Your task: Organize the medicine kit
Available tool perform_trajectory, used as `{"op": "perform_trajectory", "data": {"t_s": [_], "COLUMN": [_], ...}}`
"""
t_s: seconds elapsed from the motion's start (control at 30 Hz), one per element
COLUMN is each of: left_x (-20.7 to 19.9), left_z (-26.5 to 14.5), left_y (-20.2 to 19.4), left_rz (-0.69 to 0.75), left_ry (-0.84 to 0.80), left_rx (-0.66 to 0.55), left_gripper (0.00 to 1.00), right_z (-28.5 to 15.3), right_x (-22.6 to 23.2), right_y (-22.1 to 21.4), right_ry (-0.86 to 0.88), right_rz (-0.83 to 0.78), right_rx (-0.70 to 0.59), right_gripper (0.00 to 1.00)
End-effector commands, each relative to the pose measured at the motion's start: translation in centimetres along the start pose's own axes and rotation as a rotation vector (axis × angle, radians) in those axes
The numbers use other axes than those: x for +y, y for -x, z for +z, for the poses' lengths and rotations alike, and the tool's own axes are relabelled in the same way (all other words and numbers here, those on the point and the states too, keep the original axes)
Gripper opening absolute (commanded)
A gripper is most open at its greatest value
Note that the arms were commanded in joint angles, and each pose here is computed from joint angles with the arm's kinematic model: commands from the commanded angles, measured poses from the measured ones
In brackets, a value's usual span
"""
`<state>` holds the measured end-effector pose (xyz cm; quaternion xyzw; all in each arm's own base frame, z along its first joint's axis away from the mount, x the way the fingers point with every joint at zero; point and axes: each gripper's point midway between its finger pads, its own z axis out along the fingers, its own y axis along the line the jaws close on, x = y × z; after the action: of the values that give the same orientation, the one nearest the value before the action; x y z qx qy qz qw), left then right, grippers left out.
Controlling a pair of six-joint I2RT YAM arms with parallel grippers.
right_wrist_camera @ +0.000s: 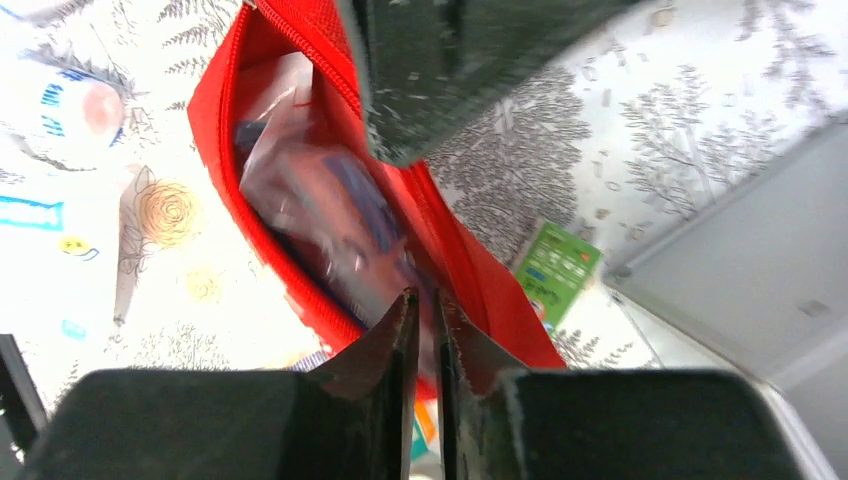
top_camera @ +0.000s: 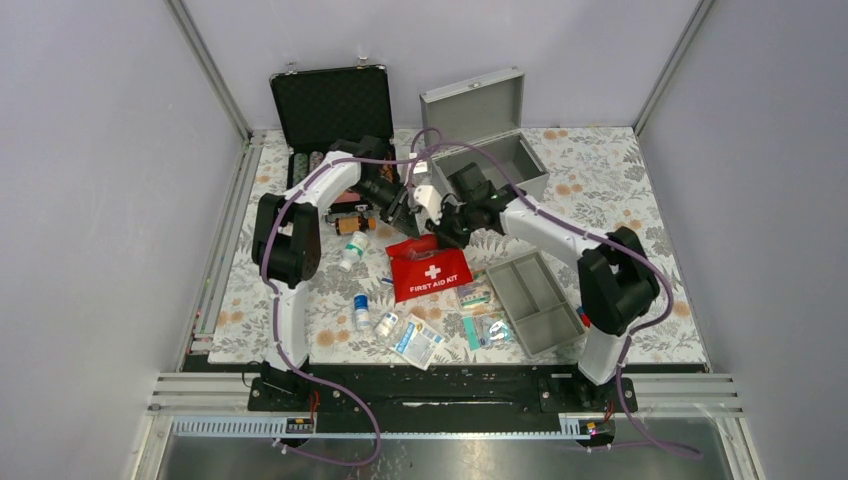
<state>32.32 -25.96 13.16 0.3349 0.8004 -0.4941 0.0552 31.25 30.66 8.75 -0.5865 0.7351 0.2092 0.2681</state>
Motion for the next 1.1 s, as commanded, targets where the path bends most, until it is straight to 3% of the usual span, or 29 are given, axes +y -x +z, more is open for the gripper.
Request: {"op": "perform_trajectory", "data": {"t_s": [0.0, 0.2, 0.47, 0.73, 0.87, 1.07], "left_x": [-1.5, -2.8, -4.1, -2.8, -1.5, -0.3], "left_z": [-0.6, -0.4, -1.1, -1.5, -1.4, -0.6], "left_y": [0.4, 0.2, 0.6, 0.6, 0.7, 2.0], "left_rz": [0.135, 0.334, 0.607, 0.646, 0.629, 0.577], "left_ry": [0.04, 0.129, 0.3, 0.396, 0.431, 0.433], "left_rx": [0.0, 0.062, 0.088, 0.065, 0.069, 0.037], "left_gripper": [0.0, 0.0, 0.0, 0.0, 0.0, 0.0], "right_z": [-6.5, -7.7, -6.1, -7.3, -10.3, -10.3], "right_x": [-0.3, -0.2, -1.7, 0.6, 2.7, 4.1], "right_y": [5.0, 3.7, 2.7, 2.5, 2.5, -0.1], "right_ry": [-0.013, 0.033, 0.16, 0.253, 0.255, 0.187], "right_rz": [-0.034, -0.062, 0.069, 0.071, -0.026, -0.137], "right_rx": [-0.163, -0.151, -0.141, -0.196, -0.252, -0.279], "right_gripper": [0.21, 0.36, 0.52, 0.56, 0.6, 0.6]}}
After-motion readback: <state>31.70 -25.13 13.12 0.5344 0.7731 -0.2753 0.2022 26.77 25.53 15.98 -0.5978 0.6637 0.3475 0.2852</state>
